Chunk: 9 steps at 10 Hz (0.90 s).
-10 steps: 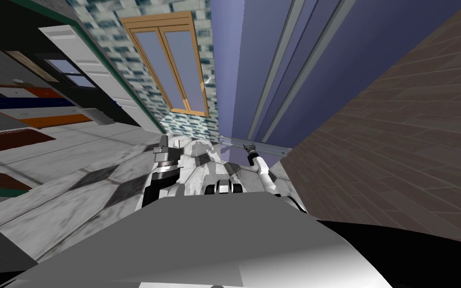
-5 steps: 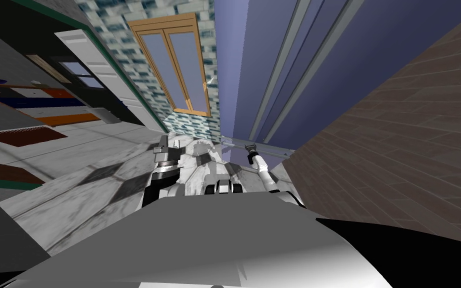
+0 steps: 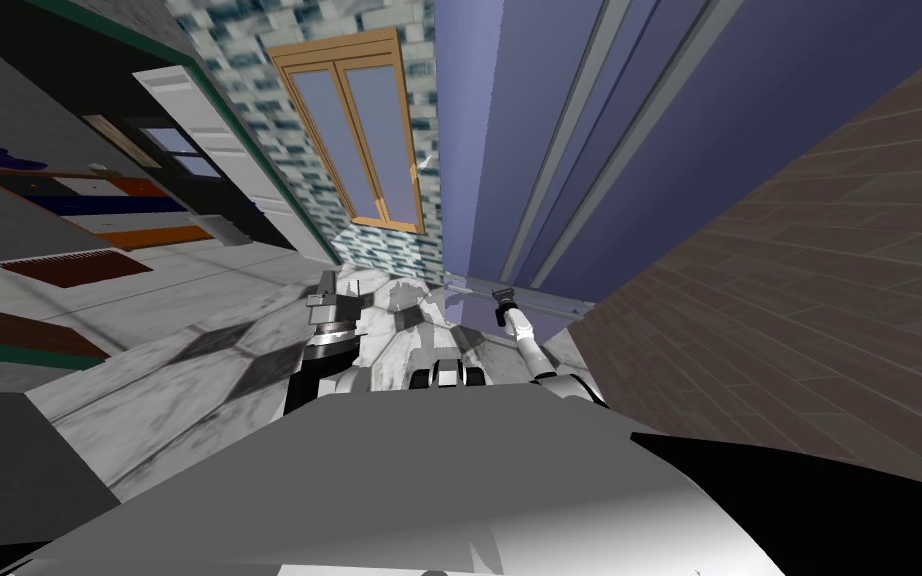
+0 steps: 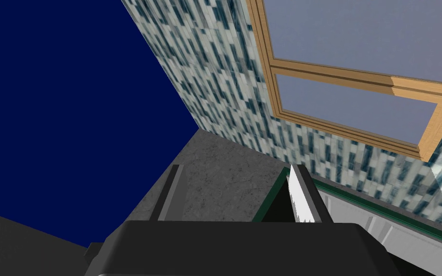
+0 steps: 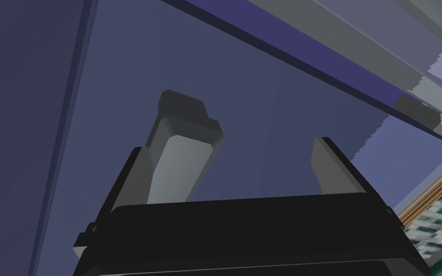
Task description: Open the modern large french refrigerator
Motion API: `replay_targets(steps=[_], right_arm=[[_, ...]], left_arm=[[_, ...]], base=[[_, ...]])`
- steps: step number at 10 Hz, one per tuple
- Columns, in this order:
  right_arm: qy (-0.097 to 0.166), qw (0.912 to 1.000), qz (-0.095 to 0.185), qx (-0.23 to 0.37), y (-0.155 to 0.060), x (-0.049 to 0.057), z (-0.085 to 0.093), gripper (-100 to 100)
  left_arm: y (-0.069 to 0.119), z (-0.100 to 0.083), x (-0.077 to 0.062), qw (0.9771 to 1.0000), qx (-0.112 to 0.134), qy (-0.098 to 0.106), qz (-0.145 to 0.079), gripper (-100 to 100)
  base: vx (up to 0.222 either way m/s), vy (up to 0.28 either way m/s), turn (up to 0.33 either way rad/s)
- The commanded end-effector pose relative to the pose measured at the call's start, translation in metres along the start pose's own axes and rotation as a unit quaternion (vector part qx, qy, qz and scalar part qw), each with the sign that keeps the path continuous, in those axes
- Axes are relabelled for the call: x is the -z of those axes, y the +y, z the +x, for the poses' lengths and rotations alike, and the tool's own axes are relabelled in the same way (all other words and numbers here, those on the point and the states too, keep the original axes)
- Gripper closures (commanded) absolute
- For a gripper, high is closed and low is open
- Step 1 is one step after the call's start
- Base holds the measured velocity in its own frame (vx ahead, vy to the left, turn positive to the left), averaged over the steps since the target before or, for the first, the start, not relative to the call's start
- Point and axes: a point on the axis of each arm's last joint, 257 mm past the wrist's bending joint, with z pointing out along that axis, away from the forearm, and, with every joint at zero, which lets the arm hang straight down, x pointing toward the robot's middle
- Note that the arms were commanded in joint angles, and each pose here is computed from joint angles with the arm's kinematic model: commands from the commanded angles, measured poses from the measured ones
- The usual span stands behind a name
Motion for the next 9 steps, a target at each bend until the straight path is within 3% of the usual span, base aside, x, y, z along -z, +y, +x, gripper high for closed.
replay_targets(steps=[1, 4, 6, 9], right_arm=[[0.006, 0.9993, 0.011, 0.036, -0.009, -0.006, 0.005, -100], [0.015, 0.9955, 0.030, 0.089, -0.025, -0.015, 0.009, -100], [0.023, 0.9873, 0.052, 0.148, -0.050, -0.023, 0.012, -100], [0.026, 0.9822, 0.063, 0.175, -0.064, -0.027, 0.013, -100]], left_arm=[[0.000, 0.000, 0.000, 1.0000, 0.000, 0.000, 0.000, 0], [0.000, 0.000, 0.000, 1.0000, 0.000, 0.000, 0.000, 0], [0.000, 0.000, 0.000, 1.0000, 0.000, 0.000, 0.000, 0], [0.000, 0.000, 0.000, 1.0000, 0.000, 0.000, 0.000, 0]], base=[[0.008, -0.003, 0.034], [0.010, -0.006, 0.053], [0.011, -0.003, 0.062], [0.009, -0.005, 0.028]])
